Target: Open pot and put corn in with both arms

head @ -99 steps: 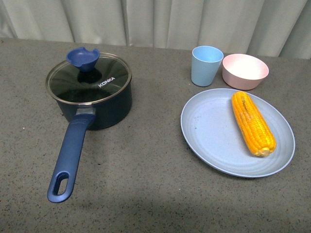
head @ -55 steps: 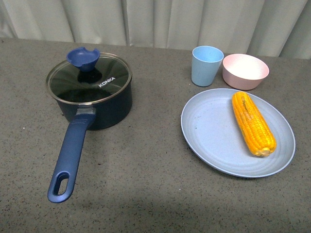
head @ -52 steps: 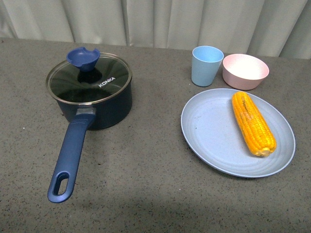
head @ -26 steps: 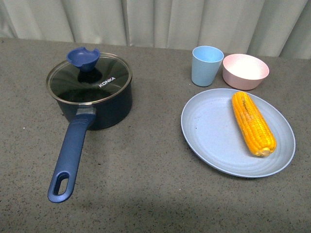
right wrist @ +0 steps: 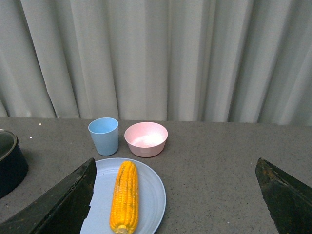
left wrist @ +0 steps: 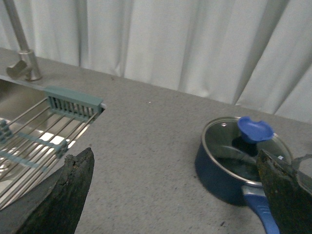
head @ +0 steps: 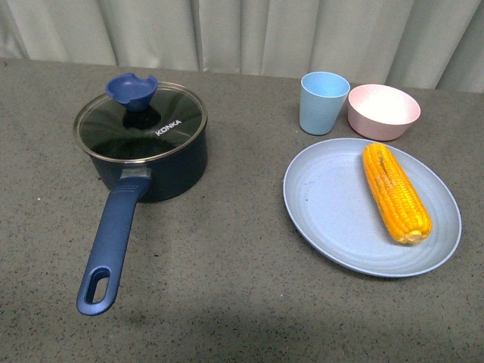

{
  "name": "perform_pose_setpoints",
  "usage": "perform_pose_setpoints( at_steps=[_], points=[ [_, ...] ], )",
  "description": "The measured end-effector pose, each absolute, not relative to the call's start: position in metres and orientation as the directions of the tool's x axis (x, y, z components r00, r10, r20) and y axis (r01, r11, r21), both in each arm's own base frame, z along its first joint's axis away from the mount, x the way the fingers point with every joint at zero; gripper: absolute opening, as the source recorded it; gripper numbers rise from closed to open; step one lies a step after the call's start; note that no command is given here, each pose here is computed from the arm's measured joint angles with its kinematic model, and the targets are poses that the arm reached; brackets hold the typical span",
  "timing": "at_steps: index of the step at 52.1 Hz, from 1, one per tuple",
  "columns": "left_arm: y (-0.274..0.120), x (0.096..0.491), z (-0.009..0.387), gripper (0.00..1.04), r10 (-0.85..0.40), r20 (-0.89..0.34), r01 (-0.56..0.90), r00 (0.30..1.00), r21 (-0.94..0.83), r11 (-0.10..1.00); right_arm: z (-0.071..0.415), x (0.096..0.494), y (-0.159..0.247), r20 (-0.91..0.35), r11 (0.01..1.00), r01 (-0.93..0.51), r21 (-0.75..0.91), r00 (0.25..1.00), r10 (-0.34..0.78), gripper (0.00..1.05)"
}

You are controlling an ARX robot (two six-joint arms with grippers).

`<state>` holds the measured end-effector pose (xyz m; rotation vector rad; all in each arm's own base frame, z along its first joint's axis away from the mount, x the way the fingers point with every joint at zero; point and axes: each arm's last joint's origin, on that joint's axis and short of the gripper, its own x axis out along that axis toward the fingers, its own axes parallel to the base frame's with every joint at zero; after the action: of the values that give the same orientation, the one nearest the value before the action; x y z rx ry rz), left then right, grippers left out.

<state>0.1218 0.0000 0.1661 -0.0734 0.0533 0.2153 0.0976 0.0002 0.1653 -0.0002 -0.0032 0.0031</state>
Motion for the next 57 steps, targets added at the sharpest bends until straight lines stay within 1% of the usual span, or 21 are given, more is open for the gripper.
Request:
perform_pose_setpoints(
  at_steps=[4, 10, 21, 25, 29, 32, 36, 45, 57],
  points=[
    [0.000, 0.136, 0.167, 0.98, 0.199, -0.050, -0.203, 0.979, -0.079, 0.976, 0.165, 0.098, 0.000, 0.004, 1.000, -0.003, 0.000, 1.000, 0.003, 0.96],
    [-0.001, 0.174, 0.174, 0.98, 0.164, -0.028, -0.166, 0.986, -0.122, 0.978, 0.165, 0.098, 0.000, 0.003, 1.000, -0.003, 0.000, 1.000, 0.003, 0.96],
    [-0.014, 0.240, 0.164, 0.98, 0.059, -0.122, -0.078, 0.991, -0.154, 0.985, 0.165, 0.098, 0.000, 0.003, 1.000, -0.003, 0.000, 1.000, 0.003, 0.96],
    [-0.020, 0.262, 0.161, 0.98, 0.038, -0.135, -0.059, 0.990, -0.157, 0.986, 0.165, 0.098, 0.000, 0.003, 1.000, -0.003, 0.000, 1.000, 0.003, 0.96],
    [-0.027, 0.288, 0.157, 0.98, 0.030, -0.121, -0.047, 0.992, -0.142, 0.989, 0.165, 0.098, 0.000, 0.003, 1.000, -0.003, 0.000, 1.000, 0.003, 0.96],
    [-0.033, 0.310, 0.152, 0.98, 0.015, -0.133, -0.034, 0.991, -0.146, 0.989, 0.165, 0.098, 0.000, 0.003, 1.000, -0.003, 0.000, 1.000, 0.003, 0.96],
    [-0.041, 0.330, 0.141, 0.98, -0.005, -0.149, -0.017, 0.989, -0.144, 0.989, 0.165, 0.098, 0.000, 0.003, 1.000, -0.003, 0.000, 1.000, 0.003, 0.96],
    [-0.065, 0.350, 0.121, 0.98, -0.080, -0.164, 0.063, 0.983, -0.108, 0.992, 0.165, 0.098, 0.000, 0.003, 1.000, -0.003, 0.000, 1.000, 0.003, 0.96],
    [-0.077, 0.365, 0.102, 0.98, -0.132, -0.192, 0.113, 0.972, -0.105, 0.988, 0.165, 0.098, 0.000, 0.004, 1.000, -0.003, 0.000, 1.000, 0.003, 0.96]
  ],
)
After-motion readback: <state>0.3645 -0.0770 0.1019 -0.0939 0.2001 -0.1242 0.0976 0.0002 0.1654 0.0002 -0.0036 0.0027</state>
